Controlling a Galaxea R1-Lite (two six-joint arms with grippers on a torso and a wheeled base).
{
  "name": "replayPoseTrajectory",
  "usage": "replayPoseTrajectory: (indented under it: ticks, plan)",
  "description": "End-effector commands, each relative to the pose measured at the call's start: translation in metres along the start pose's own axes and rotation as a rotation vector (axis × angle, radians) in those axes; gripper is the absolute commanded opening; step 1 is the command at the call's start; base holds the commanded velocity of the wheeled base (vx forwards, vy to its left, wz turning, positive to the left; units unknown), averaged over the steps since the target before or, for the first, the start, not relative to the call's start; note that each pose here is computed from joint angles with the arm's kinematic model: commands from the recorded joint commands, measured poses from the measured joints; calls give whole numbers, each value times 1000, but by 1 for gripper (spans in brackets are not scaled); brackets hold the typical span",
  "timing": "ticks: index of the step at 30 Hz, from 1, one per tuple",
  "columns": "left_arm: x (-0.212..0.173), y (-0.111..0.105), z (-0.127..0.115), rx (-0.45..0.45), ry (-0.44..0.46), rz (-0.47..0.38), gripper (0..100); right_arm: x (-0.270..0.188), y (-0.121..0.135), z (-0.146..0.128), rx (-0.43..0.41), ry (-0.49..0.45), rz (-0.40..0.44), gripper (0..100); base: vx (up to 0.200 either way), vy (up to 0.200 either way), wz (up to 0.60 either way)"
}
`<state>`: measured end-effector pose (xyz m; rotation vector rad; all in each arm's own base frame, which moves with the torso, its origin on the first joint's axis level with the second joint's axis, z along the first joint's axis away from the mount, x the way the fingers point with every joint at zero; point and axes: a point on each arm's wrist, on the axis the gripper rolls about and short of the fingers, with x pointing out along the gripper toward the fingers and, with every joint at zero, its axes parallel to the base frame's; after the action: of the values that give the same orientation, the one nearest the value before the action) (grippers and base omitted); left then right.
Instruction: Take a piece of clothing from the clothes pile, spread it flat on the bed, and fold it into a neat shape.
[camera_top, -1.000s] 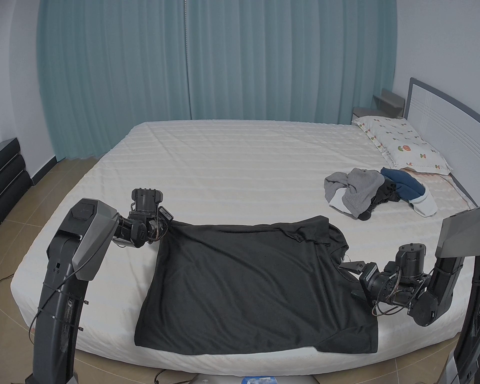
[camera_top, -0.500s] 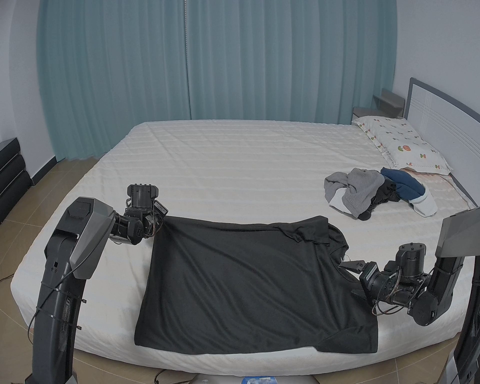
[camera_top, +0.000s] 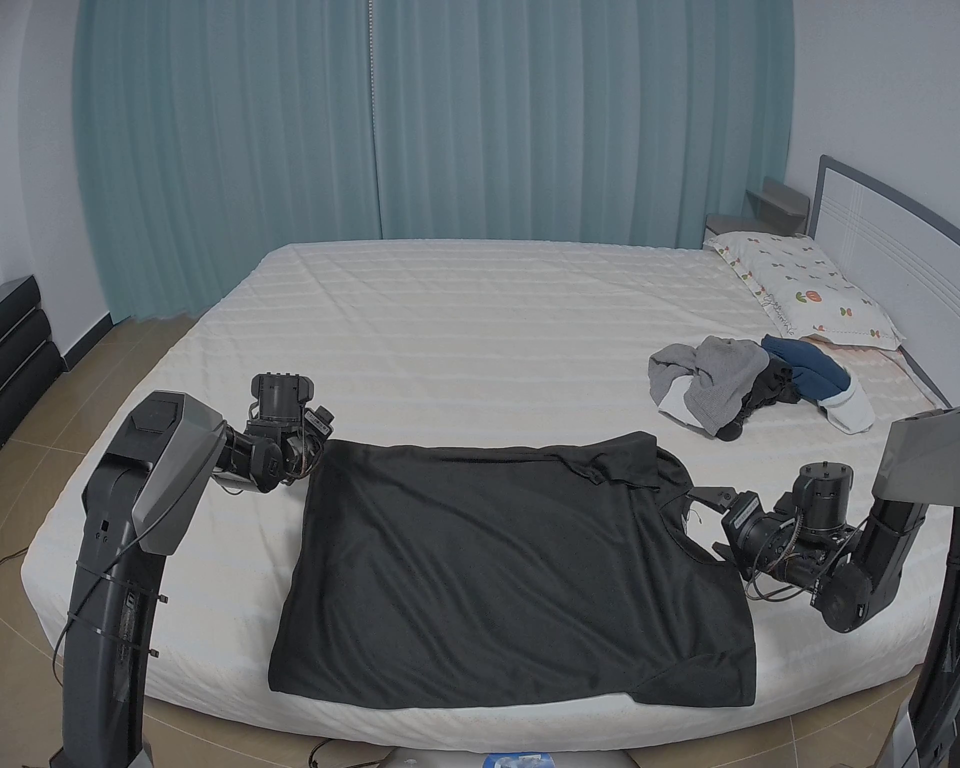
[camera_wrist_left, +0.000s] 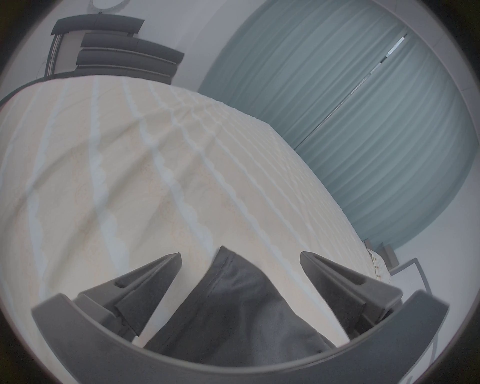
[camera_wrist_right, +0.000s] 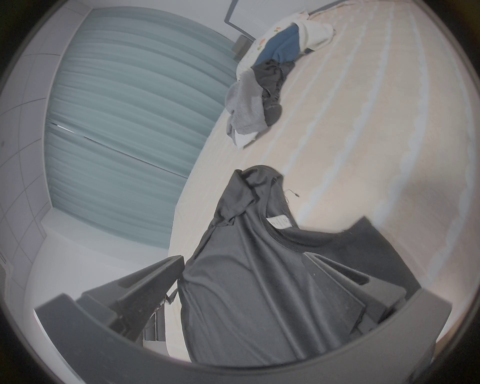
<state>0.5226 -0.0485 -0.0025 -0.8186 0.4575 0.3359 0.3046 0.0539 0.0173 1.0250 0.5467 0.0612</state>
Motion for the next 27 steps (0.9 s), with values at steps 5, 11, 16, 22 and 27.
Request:
replayPoseTrajectory:
  ticks: [5,11,16,22,27]
  plan:
    - [-37,6,17,-99,135,-33,100,48,42,13,-168,-6,-30,100,0,0,0]
    - [-43,19,7,-102,195,-11,100,91,50,12,-260,0,-98,100,0,0,0]
    - [-41,22,0,-95,208,-6,100,129,36,2,-376,25,-158,100,0,0,0]
    - [-40,23,-1,-89,205,-4,100,157,21,0,-428,9,-190,100,0,0,0]
    - [-40,23,-2,-89,208,-3,100,169,23,7,-449,-26,-195,100,0,0,0]
